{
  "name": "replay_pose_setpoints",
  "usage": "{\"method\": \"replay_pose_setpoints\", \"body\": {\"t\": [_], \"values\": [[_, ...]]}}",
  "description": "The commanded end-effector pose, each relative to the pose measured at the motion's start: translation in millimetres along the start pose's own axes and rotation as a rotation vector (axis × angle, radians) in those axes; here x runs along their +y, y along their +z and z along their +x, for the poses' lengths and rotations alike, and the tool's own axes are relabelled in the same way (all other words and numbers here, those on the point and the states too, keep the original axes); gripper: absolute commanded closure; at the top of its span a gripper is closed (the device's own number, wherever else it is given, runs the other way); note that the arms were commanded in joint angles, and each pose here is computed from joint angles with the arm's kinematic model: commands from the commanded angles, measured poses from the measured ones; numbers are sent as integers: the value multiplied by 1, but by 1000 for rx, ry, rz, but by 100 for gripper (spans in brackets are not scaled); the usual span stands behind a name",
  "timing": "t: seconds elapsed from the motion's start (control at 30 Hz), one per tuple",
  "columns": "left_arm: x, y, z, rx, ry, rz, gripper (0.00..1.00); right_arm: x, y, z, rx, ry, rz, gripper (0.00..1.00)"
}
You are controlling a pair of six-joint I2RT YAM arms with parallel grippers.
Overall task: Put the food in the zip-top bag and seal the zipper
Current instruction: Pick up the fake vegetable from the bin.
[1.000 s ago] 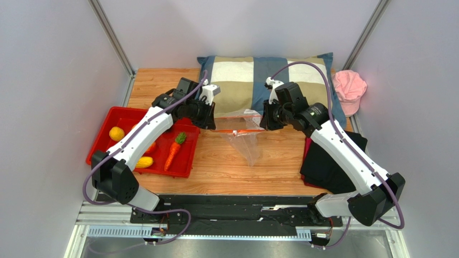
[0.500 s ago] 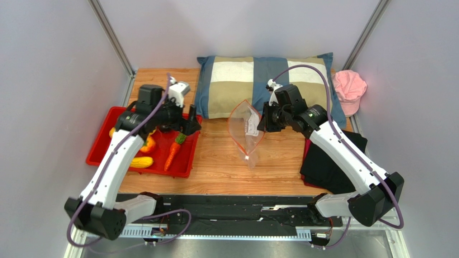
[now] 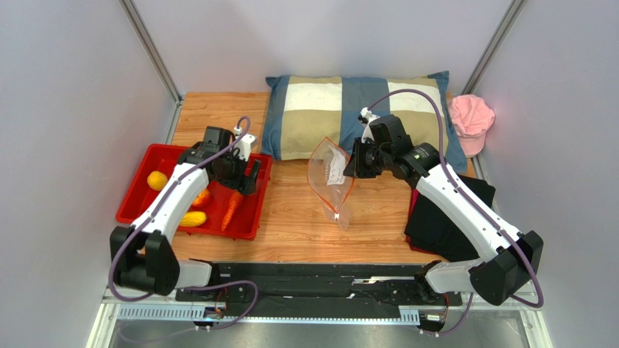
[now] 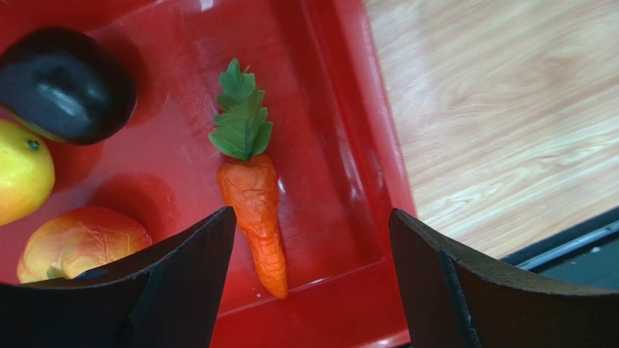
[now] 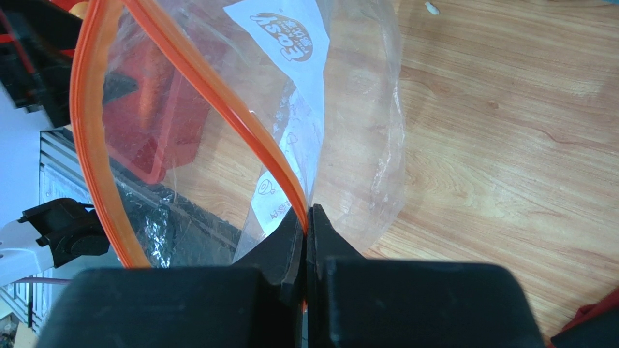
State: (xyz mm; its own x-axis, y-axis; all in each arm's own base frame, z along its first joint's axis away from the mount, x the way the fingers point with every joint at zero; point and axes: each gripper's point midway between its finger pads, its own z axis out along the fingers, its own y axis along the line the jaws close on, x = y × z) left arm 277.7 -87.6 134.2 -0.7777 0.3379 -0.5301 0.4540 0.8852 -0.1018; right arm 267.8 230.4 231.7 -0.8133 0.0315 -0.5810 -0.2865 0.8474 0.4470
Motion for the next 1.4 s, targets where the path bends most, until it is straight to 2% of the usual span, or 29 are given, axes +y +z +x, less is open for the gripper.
{"method": "replay_pose_setpoints", "body": {"t": [0.0, 0.07, 0.27, 0.5, 0.6, 0.7, 0.73, 0.8, 0.83, 0.93, 1.1, 1.3, 1.37], "values": [[22, 21, -7, 33, 28, -70, 16, 11, -7, -12, -59, -8, -36, 100], [30, 31, -7, 63, 16, -95, 20, 9, -7, -12, -61, -9, -30, 100], [48, 68, 23, 265, -23, -139, 31, 8, -9, -15, -72, -19, -22, 100], [62, 80, 45, 355, -12, -201, 35, 11, -7, -18, -76, -14, -27, 100], [63, 82, 51, 386, -8, -199, 40, 12, -4, -19, -71, -8, -34, 100], [58, 76, 45, 362, -16, -181, 58, 15, -3, -21, -66, -2, -40, 100], [56, 72, 39, 340, -20, -177, 67, 16, -2, -21, -62, 0, -43, 100], [47, 57, 22, 274, -32, -149, 75, 19, -1, -24, -60, 10, -53, 100], [40, 49, 7, 225, -37, -118, 84, 22, 0, -24, -54, 13, -67, 100], [24, 12, -34, 59, -45, -73, 100, 32, 2, -25, -37, 32, -110, 100], [-12, -65, -101, -259, -48, 34, 100, 43, 5, -29, -23, 64, -157, 100], [-76, -192, -190, -733, -80, 281, 100, 57, 9, -35, -13, 100, -203, 100], [-94, -222, -202, -840, -70, 335, 100, 61, 12, -35, -3, 105, -214, 100]]}}
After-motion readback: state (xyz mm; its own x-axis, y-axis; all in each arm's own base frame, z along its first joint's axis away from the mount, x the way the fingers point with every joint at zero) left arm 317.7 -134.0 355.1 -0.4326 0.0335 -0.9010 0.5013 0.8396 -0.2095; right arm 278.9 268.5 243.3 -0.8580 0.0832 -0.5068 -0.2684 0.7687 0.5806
